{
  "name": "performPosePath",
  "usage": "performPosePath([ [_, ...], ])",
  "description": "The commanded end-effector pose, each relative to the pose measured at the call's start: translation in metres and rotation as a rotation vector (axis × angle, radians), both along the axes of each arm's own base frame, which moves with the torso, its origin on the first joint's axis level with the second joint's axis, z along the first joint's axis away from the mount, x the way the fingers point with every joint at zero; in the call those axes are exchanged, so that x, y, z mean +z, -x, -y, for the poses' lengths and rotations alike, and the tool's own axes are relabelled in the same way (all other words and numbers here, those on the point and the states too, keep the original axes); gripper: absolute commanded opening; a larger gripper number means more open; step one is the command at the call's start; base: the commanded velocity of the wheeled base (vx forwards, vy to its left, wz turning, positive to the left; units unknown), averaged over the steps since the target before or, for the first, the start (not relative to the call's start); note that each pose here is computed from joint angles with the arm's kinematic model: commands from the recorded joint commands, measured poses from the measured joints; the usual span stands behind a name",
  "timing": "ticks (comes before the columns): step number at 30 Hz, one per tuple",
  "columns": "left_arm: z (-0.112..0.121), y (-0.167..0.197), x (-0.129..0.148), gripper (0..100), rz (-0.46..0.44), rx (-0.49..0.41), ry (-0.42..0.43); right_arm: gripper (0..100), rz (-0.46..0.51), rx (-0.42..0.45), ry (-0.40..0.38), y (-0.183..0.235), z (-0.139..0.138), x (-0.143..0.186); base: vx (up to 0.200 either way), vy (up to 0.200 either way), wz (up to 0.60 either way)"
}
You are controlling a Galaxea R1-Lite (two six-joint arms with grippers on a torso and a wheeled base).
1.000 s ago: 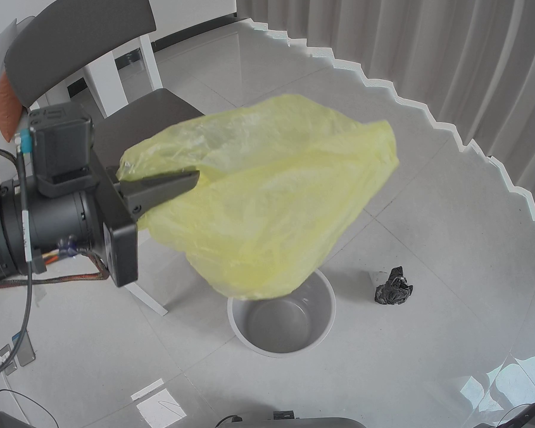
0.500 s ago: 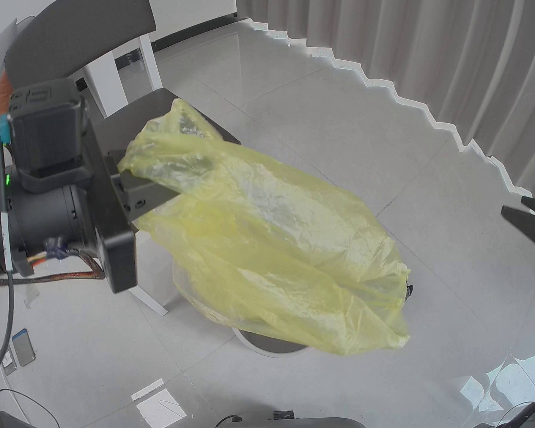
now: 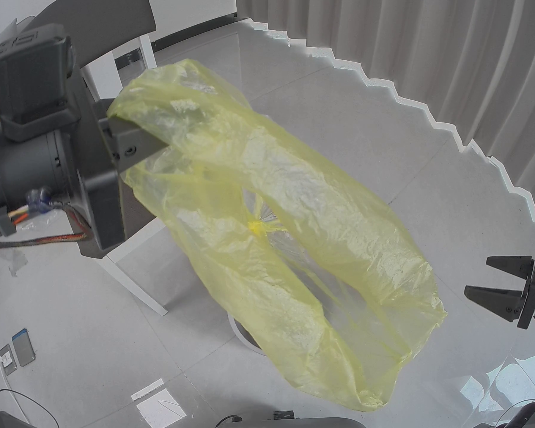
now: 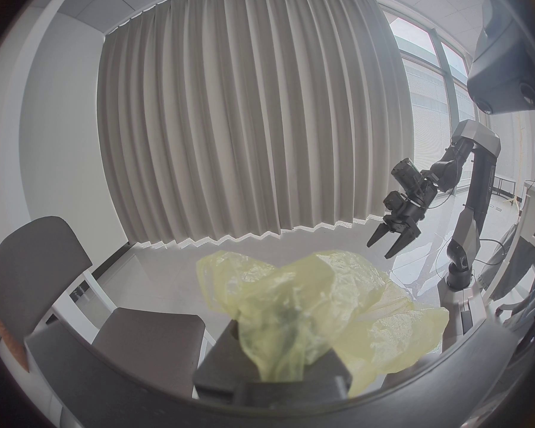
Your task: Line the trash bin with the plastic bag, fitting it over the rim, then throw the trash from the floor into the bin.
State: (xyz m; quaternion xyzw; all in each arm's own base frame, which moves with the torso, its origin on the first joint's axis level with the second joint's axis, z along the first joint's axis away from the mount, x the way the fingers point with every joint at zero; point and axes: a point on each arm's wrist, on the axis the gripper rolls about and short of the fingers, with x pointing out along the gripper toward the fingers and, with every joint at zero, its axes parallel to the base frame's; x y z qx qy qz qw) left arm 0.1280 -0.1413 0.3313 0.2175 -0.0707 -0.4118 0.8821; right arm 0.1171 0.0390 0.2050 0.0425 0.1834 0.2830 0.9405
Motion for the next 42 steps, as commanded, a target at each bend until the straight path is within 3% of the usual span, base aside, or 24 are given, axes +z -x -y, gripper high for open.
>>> performPosePath([
  [1, 0.003, -0.003, -0.001, 0, -0.004, 0.003, -0.002, 100, -0.003, 0.033, 0.000, 0.008, -0.002, -0.005, 0.000, 0.000, 0.00],
  [9, 0.010, -0.011, 0.002, 0, -0.002, 0.017, 0.001, 100, -0.004, 0.140, 0.014, 0.015, -0.012, -0.009, 0.000, 0.000, 0.00],
  [27, 0.012, -0.011, 0.014, 0, 0.023, 0.014, 0.028, 100, -0.034, 0.148, 0.069, -0.032, -0.040, -0.024, 0.000, 0.000, 0.00],
  [42, 0.020, -0.010, 0.017, 0, 0.025, -0.015, 0.036, 100, -0.030, 0.153, 0.070, -0.055, -0.052, -0.032, 0.000, 0.000, 0.00],
])
